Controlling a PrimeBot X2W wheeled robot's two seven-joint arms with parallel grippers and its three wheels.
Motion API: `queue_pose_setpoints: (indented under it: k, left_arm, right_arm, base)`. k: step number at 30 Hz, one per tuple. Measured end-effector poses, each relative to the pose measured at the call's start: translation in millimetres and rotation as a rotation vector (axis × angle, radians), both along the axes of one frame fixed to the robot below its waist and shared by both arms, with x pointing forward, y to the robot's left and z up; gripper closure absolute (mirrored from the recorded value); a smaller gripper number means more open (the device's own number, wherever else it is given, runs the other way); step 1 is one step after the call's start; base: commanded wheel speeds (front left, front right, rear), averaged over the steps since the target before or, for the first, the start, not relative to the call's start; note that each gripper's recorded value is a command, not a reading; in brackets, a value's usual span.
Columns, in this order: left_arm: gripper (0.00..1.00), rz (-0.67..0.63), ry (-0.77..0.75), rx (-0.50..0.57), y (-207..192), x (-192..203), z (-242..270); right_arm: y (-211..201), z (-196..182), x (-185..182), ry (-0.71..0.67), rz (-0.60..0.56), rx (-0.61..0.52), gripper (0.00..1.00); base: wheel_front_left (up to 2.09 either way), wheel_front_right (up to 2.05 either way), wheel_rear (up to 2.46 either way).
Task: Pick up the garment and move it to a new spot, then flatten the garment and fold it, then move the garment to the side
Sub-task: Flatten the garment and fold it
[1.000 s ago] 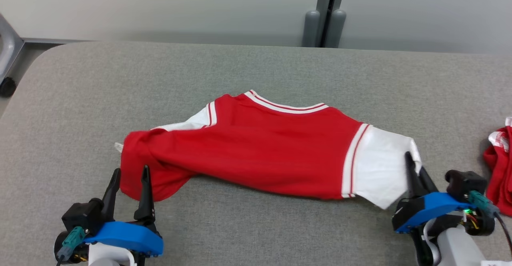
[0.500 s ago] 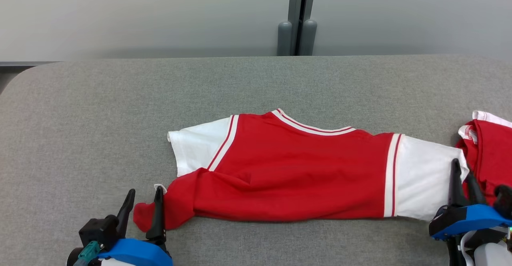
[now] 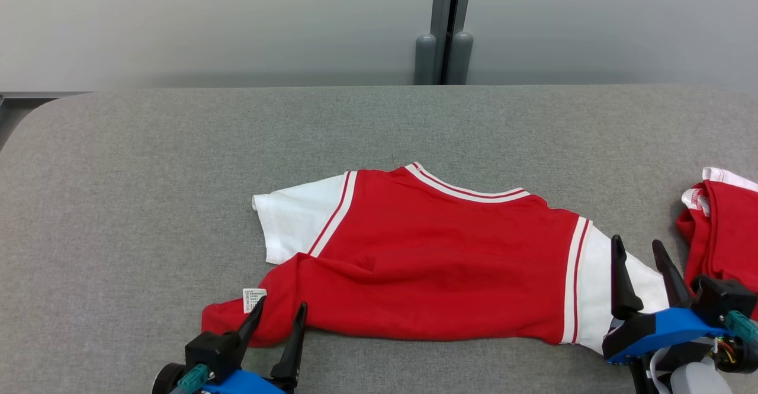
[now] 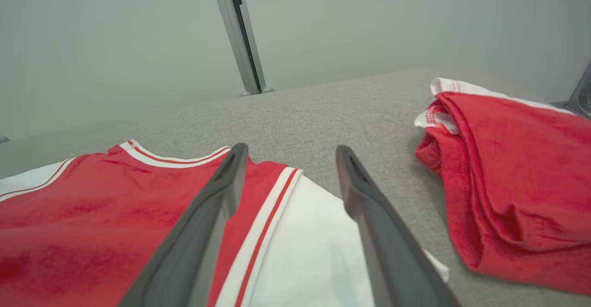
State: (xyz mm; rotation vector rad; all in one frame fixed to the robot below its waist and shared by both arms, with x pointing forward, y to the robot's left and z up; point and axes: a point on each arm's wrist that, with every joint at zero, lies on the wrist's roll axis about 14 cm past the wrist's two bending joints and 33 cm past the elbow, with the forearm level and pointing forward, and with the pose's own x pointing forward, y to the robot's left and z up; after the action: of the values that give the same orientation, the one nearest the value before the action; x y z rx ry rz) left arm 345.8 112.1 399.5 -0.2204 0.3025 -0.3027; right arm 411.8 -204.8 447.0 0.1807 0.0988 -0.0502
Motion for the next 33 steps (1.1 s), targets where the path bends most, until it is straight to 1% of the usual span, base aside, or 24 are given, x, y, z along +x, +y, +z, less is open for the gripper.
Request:
queue_pose_setpoints:
  k: [1, 2, 3, 4, 5, 6, 9, 14, 18, 22, 25, 27, 33]
  left_arm:
    - [0.00, -0.006, 0.012, 0.007, 0.0, -1.9, -3.8]
    - [0.30, -0.007, 0.025, 0.019, 2.1, -3.0, -7.9]
    - [0.63, -0.004, 0.031, 0.031, 5.3, -2.6, -10.0]
    - [0.63, -0.002, 0.034, 0.047, 8.7, -1.7, -11.9]
    - [0.80, -0.002, 0.031, 0.057, 10.5, 0.2, -11.7]
    - [1.00, 0.001, 0.029, 0.058, 11.2, 1.9, -10.9]
    - [1.00, 0.005, -0.036, 0.052, 10.5, 13.1, 7.7]
    - [1.00, -0.035, -0.299, 0.038, -4.5, 36.3, 86.0]
    - [1.00, -0.091, -0.489, 0.016, -24.0, 38.3, 145.3]
    - [1.00, -0.156, -0.577, 0.003, -42.8, 35.1, 171.9]
    - [1.00, -0.174, -0.590, 0.000, -47.3, 40.3, 175.0]
    - [1.00, -0.173, -0.559, 0.007, -44.5, 48.1, 164.5]
    - [1.00, -0.134, -0.447, 0.114, -15.2, 97.1, 119.3]
  right_arm:
    - [1.2, -0.8, -0.3, 0.003, 0.004, 0.000, 0.00]
    - [2.4, -1.5, -0.8, 0.005, 0.008, 0.000, 0.00]
    - [3.1, -2.2, -1.2, 0.008, 0.010, 0.000, 0.00]
    - [3.9, -2.6, -1.3, 0.009, 0.012, 0.001, 0.00]
    - [4.6, -3.0, -1.5, 0.011, 0.013, 0.003, 0.00]
    - [5.0, -3.0, -1.6, 0.011, 0.014, 0.005, 0.00]
    - [6.7, -1.8, -2.0, 0.008, 0.018, 0.010, 0.00]
    - [11.6, 0.4, -2.2, 0.002, 0.027, 0.025, 0.00]
    - [15.8, -3.6, -6.0, 0.015, 0.037, 0.036, 0.00]
    - [17.7, -10.1, -8.8, 0.035, 0.042, 0.042, 0.00]
    - [17.2, -16.2, -10.1, 0.052, 0.040, 0.045, 0.00]
    - [15.3, -21.5, -11.1, 0.067, 0.036, 0.044, 0.00]
    - [6.8, -33.6, -9.4, 0.098, 0.018, 0.033, 0.00]
  base:
    - [0.00, 0.00, 0.00]
    - [0.00, 0.00, 0.00]
    - [0.00, 0.00, 0.00]
    - [0.00, 0.00, 0.00]
    - [0.00, 0.00, 0.00]
    - [0.00, 0.00, 0.00]
    - [0.00, 0.00, 0.00]
    - [0.00, 0.00, 0.00]
    - [0.00, 0.00, 0.00]
    - [0.00, 0.00, 0.00]
    - [0.00, 0.00, 0.00]
    - [0.00, 0.00, 0.00]
    - [0.00, 0.00, 0.00]
